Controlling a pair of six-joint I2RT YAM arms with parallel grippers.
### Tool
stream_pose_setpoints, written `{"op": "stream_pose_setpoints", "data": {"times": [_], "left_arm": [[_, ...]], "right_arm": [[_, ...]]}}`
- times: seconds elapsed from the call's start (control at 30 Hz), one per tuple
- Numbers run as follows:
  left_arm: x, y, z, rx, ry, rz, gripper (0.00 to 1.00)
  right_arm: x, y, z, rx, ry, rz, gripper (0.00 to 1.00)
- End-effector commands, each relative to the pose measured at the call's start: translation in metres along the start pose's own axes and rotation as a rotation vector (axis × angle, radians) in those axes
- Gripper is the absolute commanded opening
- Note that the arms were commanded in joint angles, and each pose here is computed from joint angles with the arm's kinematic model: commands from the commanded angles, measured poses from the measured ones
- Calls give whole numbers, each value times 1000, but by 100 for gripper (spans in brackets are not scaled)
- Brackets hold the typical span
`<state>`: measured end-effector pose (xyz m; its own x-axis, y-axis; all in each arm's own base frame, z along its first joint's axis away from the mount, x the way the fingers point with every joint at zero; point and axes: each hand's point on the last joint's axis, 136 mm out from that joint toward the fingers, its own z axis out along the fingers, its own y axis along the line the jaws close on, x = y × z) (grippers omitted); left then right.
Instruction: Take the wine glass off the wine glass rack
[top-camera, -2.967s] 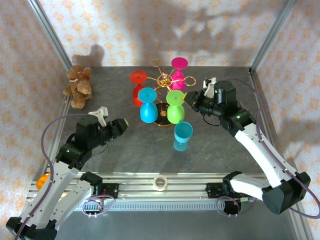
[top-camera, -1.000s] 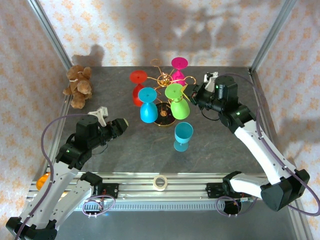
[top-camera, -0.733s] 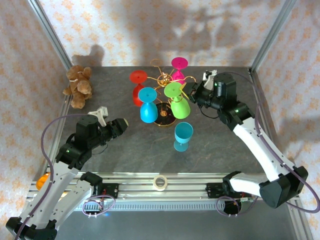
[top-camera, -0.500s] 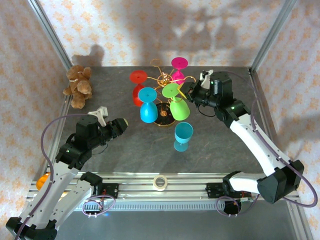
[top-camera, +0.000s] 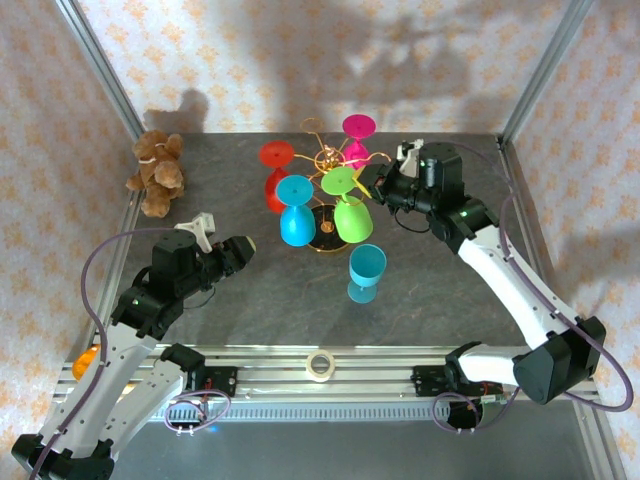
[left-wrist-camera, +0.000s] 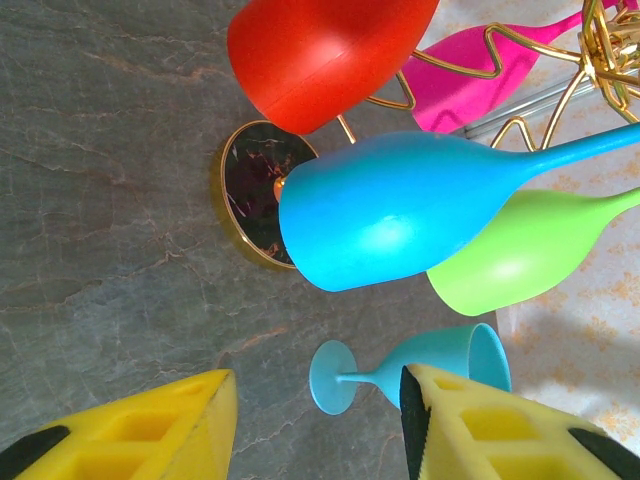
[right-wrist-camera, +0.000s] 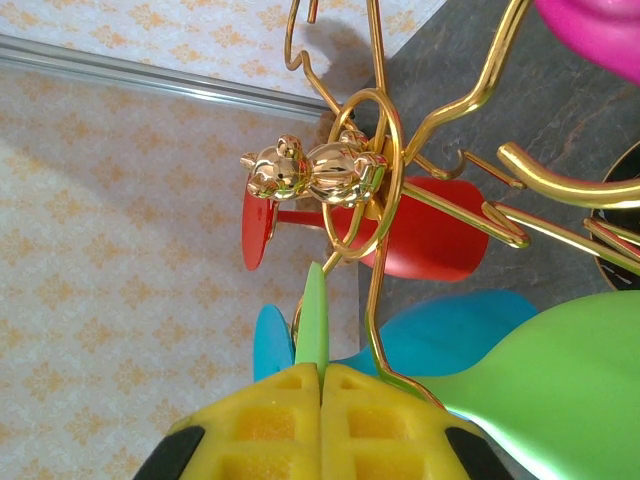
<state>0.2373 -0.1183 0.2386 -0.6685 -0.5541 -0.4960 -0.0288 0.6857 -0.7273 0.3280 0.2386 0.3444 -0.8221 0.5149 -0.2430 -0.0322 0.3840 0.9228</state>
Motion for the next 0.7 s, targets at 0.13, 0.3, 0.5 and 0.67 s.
{"op": "stream_pose_setpoints", "data": {"times": [0.13, 0.3, 0.5, 0.67], "left_arm": [[-11, -11, -6, 27, -46, 7, 47], [-11, -11, -6, 27, -47, 5, 47], [-11, -10, -6, 26, -49, 5, 47], [-12, -11, -8, 24, -52, 10, 47]], "right_arm": [[-1, 36, -11, -102, -4, -60, 0], [5, 40, -14, -106, 15, -77, 0], [8, 41, -14, -104, 26, -89, 0], [9, 44, -11, -117, 38, -83, 0]]}}
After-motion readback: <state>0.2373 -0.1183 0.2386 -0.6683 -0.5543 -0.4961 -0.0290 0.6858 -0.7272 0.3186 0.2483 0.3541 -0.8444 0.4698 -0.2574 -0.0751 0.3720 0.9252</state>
